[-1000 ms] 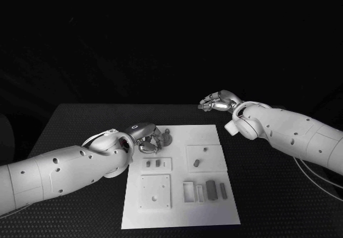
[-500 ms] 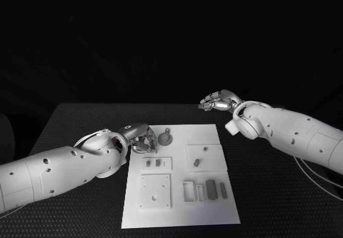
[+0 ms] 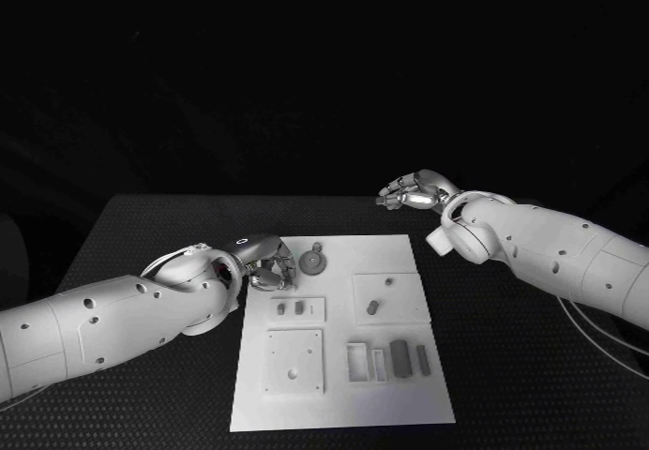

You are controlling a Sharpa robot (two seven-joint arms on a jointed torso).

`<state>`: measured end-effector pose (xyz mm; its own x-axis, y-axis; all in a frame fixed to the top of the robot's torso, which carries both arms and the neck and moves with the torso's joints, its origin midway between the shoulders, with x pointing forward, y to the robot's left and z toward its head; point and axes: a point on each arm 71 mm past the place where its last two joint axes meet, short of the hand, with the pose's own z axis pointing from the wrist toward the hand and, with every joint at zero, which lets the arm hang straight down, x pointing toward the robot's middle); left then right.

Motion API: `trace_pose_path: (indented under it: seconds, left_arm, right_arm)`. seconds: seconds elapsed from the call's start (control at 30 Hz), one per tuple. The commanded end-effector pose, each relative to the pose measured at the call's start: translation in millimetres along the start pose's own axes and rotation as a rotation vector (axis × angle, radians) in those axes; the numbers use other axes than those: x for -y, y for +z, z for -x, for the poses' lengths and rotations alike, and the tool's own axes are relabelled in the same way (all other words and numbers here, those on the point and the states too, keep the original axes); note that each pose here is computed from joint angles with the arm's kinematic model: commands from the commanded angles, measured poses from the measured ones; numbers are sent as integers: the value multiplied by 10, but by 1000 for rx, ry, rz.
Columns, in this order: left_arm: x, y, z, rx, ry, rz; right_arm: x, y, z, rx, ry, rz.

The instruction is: Assemble the parts on the task board

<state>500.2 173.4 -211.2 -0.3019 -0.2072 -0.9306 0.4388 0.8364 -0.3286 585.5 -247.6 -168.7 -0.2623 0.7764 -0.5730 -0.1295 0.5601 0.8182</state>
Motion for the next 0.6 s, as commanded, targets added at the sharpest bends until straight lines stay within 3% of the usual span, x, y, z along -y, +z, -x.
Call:
trace_pose_path:
  seconds: [0.03,0.6]
  left_arm:
    - [23,13,-23,-24,12,-6]
    - [76,45,-75,-31,9,-18]
  right_arm:
    - [-14,0,-14,-11,1,13]
    - [-18,2,-19,-11,2,13]
